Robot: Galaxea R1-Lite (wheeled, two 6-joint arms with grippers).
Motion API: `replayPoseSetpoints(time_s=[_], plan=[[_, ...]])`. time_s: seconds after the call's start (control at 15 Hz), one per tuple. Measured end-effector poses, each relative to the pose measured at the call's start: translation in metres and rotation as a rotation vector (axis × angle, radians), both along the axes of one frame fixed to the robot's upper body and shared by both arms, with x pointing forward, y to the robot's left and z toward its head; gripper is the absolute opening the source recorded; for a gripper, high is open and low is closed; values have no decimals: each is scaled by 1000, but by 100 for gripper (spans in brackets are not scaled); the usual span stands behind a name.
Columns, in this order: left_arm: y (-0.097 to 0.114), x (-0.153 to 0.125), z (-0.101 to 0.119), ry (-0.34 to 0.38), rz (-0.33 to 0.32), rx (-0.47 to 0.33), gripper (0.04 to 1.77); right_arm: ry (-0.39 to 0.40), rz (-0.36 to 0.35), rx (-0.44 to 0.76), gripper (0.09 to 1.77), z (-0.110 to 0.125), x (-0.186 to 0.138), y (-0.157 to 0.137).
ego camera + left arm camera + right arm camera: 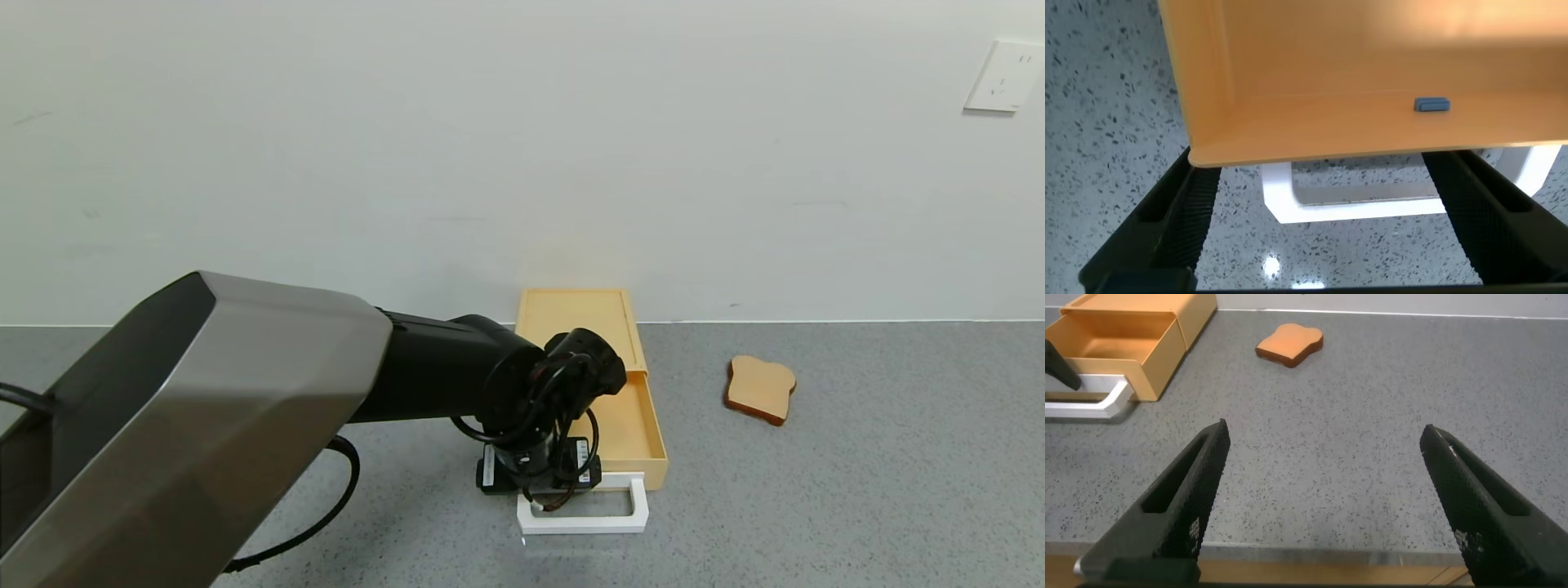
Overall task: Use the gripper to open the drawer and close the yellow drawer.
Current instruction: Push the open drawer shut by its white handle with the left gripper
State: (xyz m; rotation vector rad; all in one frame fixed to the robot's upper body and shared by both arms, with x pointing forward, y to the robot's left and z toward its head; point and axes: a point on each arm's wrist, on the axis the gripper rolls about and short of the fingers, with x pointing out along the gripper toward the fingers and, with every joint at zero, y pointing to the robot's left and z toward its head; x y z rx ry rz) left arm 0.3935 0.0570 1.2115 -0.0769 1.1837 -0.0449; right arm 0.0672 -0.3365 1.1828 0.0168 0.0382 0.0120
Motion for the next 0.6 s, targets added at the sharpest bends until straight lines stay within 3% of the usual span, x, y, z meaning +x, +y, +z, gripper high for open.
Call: replayPoseSetpoints(time_s=[0.6], plan=[[3, 23, 5, -44, 6, -20, 172, 0, 0, 0, 171, 0, 0, 0]])
